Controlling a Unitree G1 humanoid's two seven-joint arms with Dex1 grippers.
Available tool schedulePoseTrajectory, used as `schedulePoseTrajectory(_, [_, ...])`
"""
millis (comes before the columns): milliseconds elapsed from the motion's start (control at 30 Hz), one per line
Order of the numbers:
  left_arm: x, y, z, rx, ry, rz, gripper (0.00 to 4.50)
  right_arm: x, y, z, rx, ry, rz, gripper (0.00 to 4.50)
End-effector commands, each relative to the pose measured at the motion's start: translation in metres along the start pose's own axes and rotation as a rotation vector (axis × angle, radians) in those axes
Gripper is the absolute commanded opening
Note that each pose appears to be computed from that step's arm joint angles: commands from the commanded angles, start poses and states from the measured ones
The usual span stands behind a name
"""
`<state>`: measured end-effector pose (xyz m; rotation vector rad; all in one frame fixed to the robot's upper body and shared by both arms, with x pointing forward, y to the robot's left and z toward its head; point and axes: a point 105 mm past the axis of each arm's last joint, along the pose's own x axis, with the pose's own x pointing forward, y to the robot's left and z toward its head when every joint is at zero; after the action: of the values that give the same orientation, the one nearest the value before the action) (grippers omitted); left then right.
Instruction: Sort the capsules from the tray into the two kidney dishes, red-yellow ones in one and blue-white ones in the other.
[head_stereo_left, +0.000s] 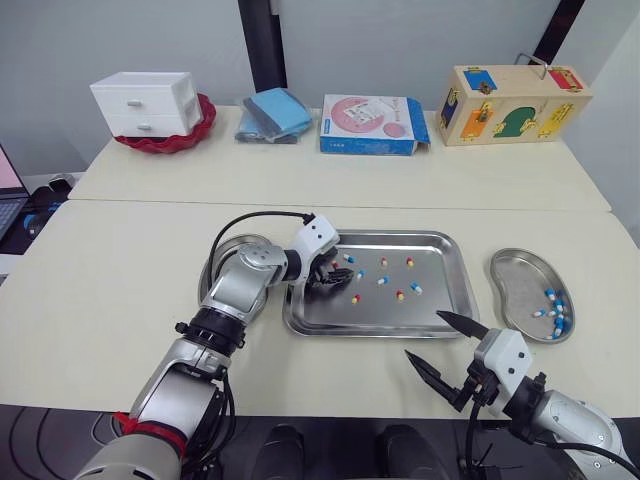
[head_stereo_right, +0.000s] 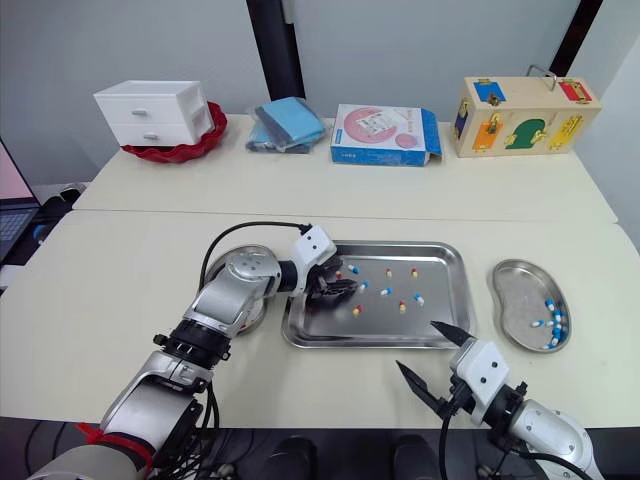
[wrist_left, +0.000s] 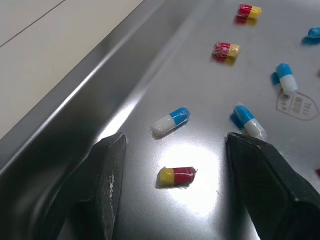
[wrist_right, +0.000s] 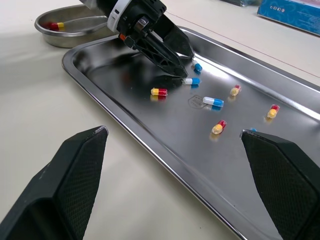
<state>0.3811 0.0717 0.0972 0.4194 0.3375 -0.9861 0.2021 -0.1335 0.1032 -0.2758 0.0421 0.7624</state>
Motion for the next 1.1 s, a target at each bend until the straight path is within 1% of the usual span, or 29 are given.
schedulePoseTrajectory(33, [-0.002,0.004,-0.007,0.001,0.050,0.002,3.30,0.000,0.000,0.014,-0.024,-0.040,-0.003,4.50])
schedulePoseTrajectory(133, [-0.002,0.001,-0.014,-0.012,0.081,-0.020,3.30,0.001,-0.001,0.015,-0.026,-0.038,-0.006,4.50])
schedulePoseTrajectory(200, [-0.002,0.000,-0.017,-0.016,0.092,-0.028,2.93,0.001,-0.002,0.016,-0.026,-0.037,-0.008,4.50])
schedulePoseTrajectory(233, [-0.002,-0.001,-0.018,-0.019,0.096,-0.035,2.70,0.001,-0.002,0.016,-0.026,-0.036,-0.009,4.50])
schedulePoseTrajectory(433, [-0.002,-0.006,-0.021,-0.004,0.107,-0.056,0.84,0.000,-0.003,0.017,-0.027,-0.027,-0.009,4.50])
schedulePoseTrajectory(500, [-0.002,-0.006,-0.020,0.000,0.104,-0.055,0.30,0.000,-0.003,0.016,-0.031,-0.022,-0.005,4.50])
schedulePoseTrajectory(700, [-0.006,-0.004,-0.012,0.009,0.079,-0.043,0.24,-0.004,-0.006,0.010,-0.058,0.000,0.003,4.50])
schedulePoseTrajectory(800, [-0.014,-0.001,-0.002,0.017,0.051,-0.030,0.02,-0.006,-0.009,0.007,-0.068,0.008,0.005,4.50])
schedulePoseTrajectory(833, [-0.018,0.000,0.002,0.025,0.043,-0.027,0.02,-0.007,-0.009,0.006,-0.072,0.007,0.012,4.50])
schedulePoseTrajectory(967, [-0.048,0.003,0.024,0.040,-0.005,-0.005,0.02,-0.009,-0.008,0.002,-0.104,0.002,0.073,4.50])
schedulePoseTrajectory(1100, [-0.075,0.005,0.029,0.028,-0.007,0.014,0.02,-0.005,-0.006,0.000,-0.125,-0.009,0.159,4.50])
